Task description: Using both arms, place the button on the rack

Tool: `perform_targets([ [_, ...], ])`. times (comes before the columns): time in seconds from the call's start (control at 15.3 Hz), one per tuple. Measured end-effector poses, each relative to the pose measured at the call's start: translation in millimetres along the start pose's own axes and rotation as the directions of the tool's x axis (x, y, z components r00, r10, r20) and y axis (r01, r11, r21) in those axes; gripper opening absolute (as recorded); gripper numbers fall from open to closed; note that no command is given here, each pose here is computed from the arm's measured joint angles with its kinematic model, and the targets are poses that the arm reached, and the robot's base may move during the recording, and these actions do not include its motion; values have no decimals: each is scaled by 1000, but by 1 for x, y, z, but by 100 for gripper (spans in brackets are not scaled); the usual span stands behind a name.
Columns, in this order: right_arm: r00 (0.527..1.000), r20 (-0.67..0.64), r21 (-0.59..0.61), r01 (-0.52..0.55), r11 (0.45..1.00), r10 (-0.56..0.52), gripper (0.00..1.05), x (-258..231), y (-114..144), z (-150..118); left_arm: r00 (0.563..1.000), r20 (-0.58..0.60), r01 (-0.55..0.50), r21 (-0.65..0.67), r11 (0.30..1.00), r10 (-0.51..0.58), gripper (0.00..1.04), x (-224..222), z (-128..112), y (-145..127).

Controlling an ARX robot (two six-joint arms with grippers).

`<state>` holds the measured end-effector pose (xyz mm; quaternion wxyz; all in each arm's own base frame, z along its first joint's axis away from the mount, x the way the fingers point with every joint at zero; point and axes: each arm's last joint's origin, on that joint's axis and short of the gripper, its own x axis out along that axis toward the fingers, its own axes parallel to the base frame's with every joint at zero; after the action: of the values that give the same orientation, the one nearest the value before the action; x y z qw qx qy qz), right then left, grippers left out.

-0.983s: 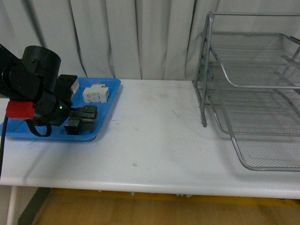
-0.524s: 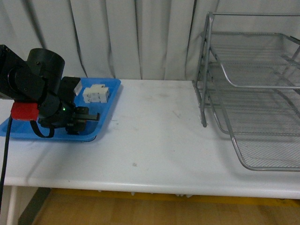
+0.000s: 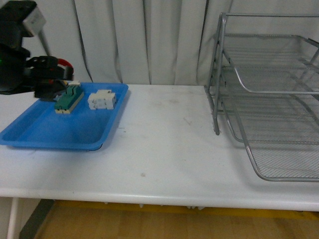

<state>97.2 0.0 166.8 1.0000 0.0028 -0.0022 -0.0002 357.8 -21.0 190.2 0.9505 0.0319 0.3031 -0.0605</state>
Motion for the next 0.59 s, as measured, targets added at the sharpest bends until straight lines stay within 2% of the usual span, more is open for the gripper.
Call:
perform_targets([
  [0.13, 1000, 0, 0, 0, 1000, 0, 98, 0, 0, 0, 1000, -26, -8, 1, 1000, 8, 36, -62, -40, 2],
  [0.26, 1000, 0, 0, 0, 1000, 0, 98, 0, 0, 0, 998, 5, -58, 19, 998, 58, 36, -109, -70, 0],
  [0.46, 1000, 0, 0, 0, 1000, 0, 98, 0, 0, 0, 998, 2, -62, 13, 998, 62, 36, -118, -94, -2],
  [0.59, 1000, 0, 0, 0, 1000, 0, 98, 0, 0, 0, 998, -13, -61, 1, 998, 61, 36, -113, -98, -2],
])
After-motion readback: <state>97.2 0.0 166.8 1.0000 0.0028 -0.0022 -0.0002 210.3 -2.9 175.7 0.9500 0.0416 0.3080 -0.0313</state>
